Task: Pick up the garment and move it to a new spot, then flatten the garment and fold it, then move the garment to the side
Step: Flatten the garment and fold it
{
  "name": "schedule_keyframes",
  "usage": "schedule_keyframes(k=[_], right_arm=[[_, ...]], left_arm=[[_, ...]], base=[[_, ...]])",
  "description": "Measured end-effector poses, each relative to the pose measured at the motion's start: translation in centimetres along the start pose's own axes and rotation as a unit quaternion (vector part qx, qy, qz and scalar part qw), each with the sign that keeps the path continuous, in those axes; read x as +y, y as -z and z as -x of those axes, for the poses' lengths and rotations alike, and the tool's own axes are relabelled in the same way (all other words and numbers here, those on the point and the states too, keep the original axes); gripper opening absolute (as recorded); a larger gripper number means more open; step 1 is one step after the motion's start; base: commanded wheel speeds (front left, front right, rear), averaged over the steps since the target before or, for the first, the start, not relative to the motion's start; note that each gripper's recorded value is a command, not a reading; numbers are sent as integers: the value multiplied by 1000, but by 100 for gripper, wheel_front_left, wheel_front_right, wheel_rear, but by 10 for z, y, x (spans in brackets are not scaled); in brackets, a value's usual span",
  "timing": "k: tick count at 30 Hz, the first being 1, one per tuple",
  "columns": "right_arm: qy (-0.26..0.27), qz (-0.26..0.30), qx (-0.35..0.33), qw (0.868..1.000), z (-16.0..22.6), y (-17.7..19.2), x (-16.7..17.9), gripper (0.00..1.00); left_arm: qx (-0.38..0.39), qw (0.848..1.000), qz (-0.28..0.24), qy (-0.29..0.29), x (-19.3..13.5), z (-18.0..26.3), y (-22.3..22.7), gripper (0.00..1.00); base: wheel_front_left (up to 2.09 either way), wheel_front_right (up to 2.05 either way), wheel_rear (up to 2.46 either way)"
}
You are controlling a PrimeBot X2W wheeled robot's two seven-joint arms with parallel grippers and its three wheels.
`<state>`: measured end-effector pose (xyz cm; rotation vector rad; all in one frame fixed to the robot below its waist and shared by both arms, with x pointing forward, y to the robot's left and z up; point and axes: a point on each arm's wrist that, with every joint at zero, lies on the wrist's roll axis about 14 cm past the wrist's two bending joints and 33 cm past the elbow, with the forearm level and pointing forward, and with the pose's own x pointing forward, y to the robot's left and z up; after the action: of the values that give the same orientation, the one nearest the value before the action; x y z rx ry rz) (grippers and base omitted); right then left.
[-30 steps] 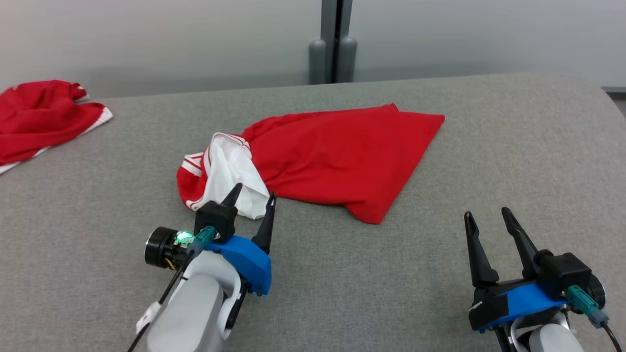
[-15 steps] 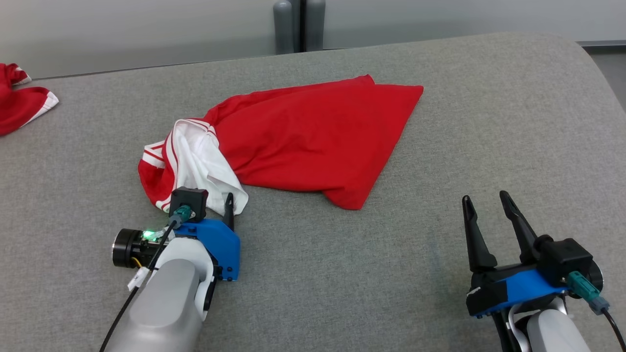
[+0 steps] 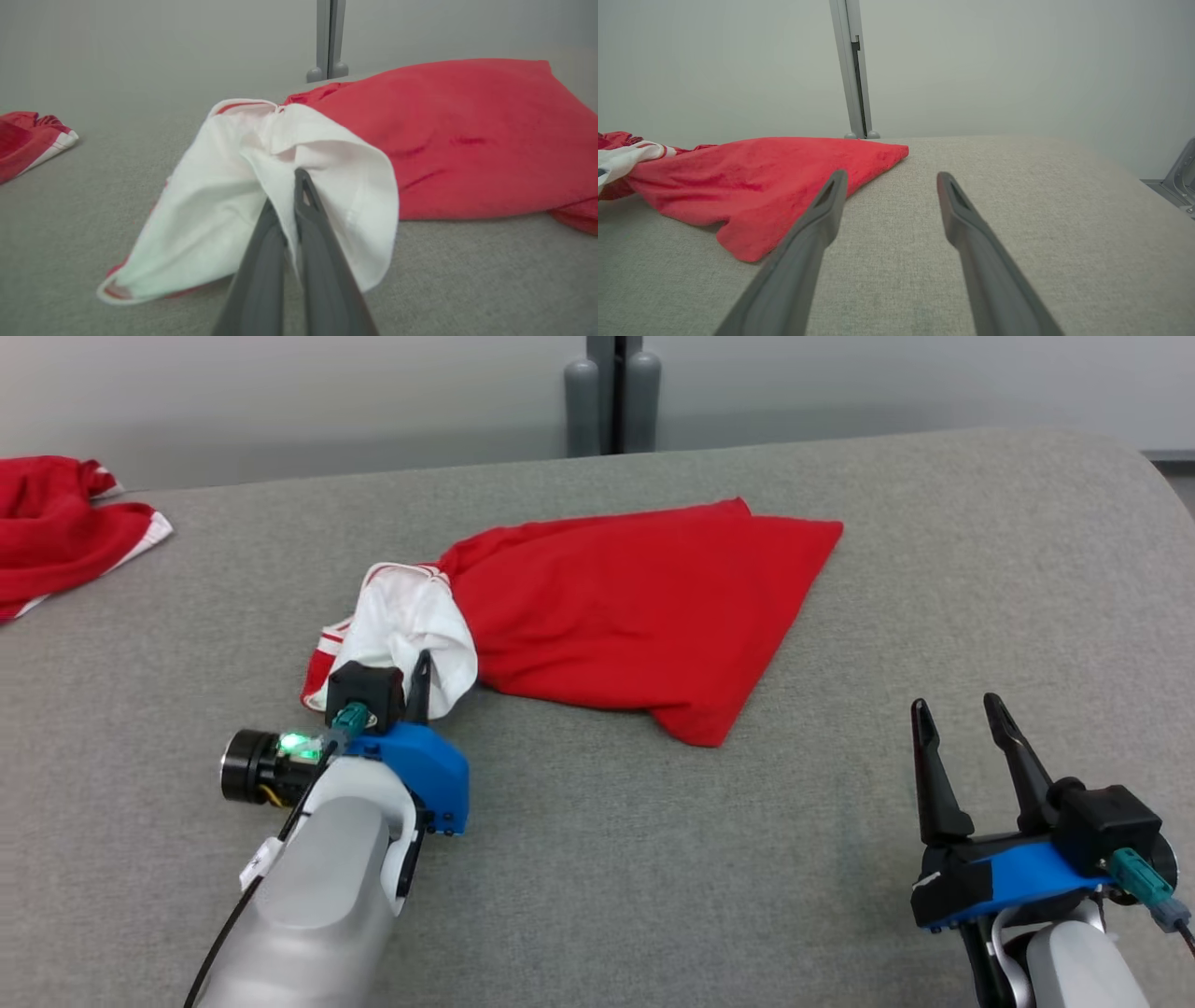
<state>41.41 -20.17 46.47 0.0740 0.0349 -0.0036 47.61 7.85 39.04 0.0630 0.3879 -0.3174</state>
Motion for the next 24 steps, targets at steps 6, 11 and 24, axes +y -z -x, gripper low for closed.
schedule_keyframes(k=[6, 11, 24], right_arm=[[-23, -2, -13, 1000, -2, -9, 17, 100], [-39, -3, -21, 999, -1, -15, 29, 100], [-27, 6, -3, 1000, 17, -4, 20, 100]], left_arm=[[-88, 996, -24, -15, 21, 20, -55, 0], [-129, 991, -28, -31, 35, 48, -72, 0], [-89, 992, 38, -82, 39, 122, 6, 0]], base=[[0, 0, 0], [0, 0, 0], [0, 0, 0]])
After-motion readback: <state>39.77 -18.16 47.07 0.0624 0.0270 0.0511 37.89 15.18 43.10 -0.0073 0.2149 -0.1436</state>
